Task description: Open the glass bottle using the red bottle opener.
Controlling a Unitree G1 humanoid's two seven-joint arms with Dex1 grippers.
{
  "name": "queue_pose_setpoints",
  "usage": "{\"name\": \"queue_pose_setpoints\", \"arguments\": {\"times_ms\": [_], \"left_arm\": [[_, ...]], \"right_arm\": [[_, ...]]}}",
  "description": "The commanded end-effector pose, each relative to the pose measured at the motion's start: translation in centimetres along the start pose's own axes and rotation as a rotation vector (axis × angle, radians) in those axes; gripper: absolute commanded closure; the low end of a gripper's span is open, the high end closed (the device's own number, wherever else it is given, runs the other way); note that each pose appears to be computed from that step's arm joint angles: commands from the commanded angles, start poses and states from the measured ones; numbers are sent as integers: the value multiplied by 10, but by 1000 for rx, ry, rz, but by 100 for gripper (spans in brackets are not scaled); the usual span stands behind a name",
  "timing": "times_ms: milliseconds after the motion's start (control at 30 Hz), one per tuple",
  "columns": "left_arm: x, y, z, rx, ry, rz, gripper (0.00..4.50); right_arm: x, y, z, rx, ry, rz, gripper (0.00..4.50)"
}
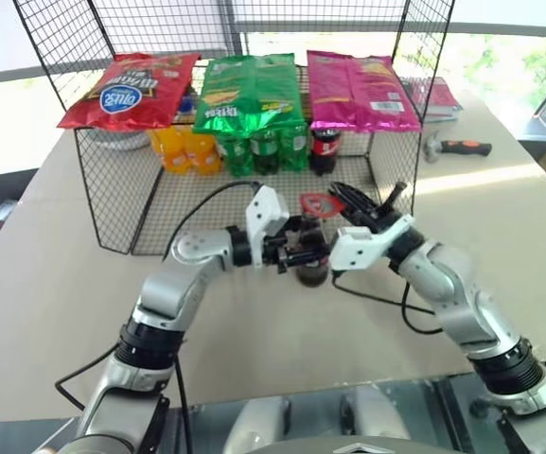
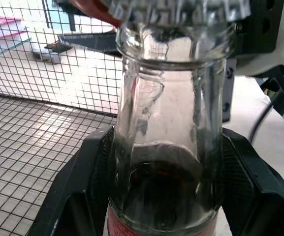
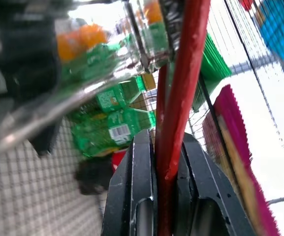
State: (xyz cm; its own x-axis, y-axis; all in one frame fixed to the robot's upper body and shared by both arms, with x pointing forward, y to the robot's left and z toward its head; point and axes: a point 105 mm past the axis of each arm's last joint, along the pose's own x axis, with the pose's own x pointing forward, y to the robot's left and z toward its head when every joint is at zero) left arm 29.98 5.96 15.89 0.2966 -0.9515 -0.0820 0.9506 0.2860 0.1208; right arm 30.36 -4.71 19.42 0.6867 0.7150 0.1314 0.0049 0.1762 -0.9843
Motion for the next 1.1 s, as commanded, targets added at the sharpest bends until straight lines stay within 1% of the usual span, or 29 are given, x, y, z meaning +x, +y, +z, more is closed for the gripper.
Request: {"name": "queue_pose_setpoints", "arguments": {"times_ms": [33, 100, 267, 433, 533, 667, 733, 800, 867, 900, 933, 967, 1000, 1033, 1067, 1100], "left_arm": [[10, -1, 9, 39, -14, -17, 214], [10, -3, 8, 36, -9, -25, 214], [11, -6, 3, 36, 2, -48, 214], [11, -8, 1, 40, 3, -60, 214], [12, -9, 1, 43, -2, -62, 214], [12, -11, 2, 49, -7, -62, 214], [11, -11, 2, 52, -8, -61, 214], [9, -11, 2, 64, -6, -62, 214], [8, -11, 3, 73, -8, -64, 214], [8, -11, 3, 75, -9, -64, 214], [8, -11, 3, 76, -9, -65, 214], [8, -11, 3, 77, -11, -65, 214], [8, -11, 2, 78, -12, -65, 214], [9, -11, 2, 81, -14, -64, 214], [9, -12, 2, 84, -18, -62, 214], [9, -12, 3, 86, -21, -60, 214]], "right_arm": [[0, 17, 9, -150, -64, 159, 450], [0, 10, 7, -196, -73, 170, 450], [2, -22, 3, -319, -109, 193, 450], [4, -39, 1, -368, -121, 195, 450], [4, -50, -3, -321, -100, 153, 450], [1, -71, -6, -134, -48, 57, 450], [-8, -81, -5, 107, -14, 19, 450], [-24, -83, -5, 355, 19, 33, 450], [-44, -75, -5, 586, 56, 101, 450], [-56, -70, -11, 757, 110, 126, 450], [-65, -66, -13, 873, 146, 147, 450], [-76, -54, -11, 1010, 164, 221, 450], [-85, -42, -4, 1103, 160, 305, 450], [-96, -29, 1, 1180, 186, 385, 450], [-103, -18, 5, 1264, 213, 443, 450], [-107, -9, 6, 1356, 247, 464, 450]]}}
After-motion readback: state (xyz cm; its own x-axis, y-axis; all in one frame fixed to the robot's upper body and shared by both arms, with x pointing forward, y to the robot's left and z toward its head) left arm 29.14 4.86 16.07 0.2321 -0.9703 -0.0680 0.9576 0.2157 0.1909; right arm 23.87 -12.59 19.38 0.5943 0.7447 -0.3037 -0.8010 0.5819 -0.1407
